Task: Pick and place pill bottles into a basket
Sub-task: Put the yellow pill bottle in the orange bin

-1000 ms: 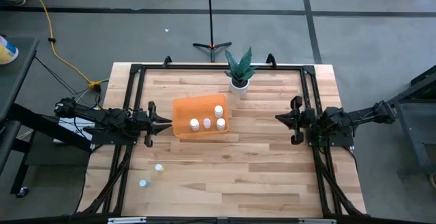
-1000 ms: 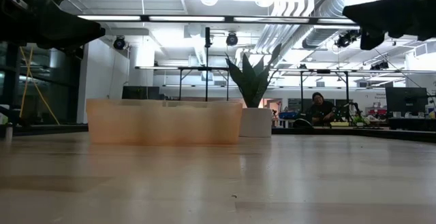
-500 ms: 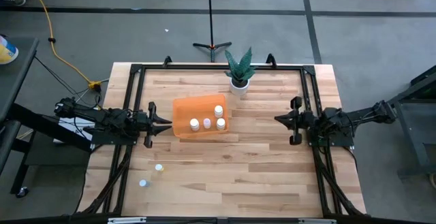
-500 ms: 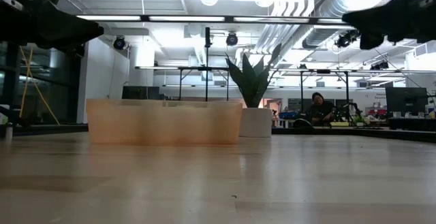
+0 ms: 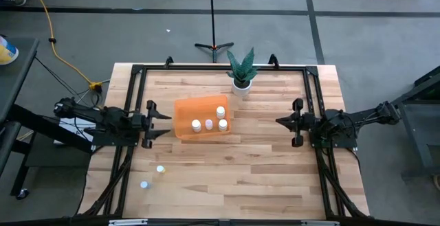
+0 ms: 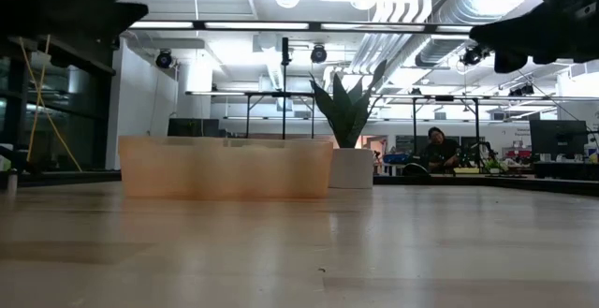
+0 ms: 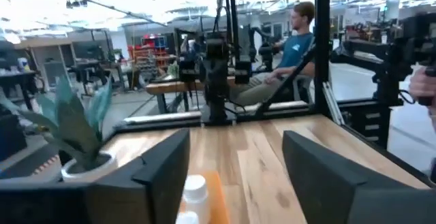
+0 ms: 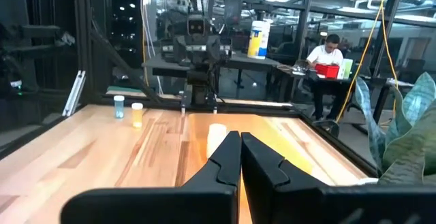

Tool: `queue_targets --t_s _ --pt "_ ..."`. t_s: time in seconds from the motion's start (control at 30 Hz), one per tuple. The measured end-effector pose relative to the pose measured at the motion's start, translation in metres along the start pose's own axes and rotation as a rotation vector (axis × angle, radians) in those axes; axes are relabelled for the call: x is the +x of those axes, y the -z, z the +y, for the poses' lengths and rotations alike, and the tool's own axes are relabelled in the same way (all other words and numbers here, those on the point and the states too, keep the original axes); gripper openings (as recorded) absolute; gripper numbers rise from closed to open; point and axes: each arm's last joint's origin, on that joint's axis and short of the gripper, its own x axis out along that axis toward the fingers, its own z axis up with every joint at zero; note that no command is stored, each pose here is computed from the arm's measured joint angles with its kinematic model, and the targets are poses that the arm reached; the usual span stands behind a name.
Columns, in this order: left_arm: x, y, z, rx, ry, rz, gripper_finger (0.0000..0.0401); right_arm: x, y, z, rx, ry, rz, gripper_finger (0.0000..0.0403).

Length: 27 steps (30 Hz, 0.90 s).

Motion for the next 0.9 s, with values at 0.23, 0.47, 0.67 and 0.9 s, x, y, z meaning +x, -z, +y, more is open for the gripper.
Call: queue_targets --t_s 0.23,0.47,0.67,0.9 --pt "0.016 -0.05 0.003 0.06 0.011 -0.011 0.0277 0.0 0.0 0.0 -0.008 0.002 0.005 0.0002" --pt "0.066 -0.061 -0.011 0.072 0.077 0.203 0.0248 0.0 0.005 0.0 -0.028 -0.002 0.046 0.0001" --pt "0.111 -0.067 -0.024 0.137 0.158 0.529 0.0237 0.0 0.002 0.0 -0.046 0.0 0.023 0.0006" --pt "0.142 -0.08 -0.032 -0.049 0.109 0.969 0.0238 0.0 0.002 0.0 -0.075 0.001 0.014 0.0001"
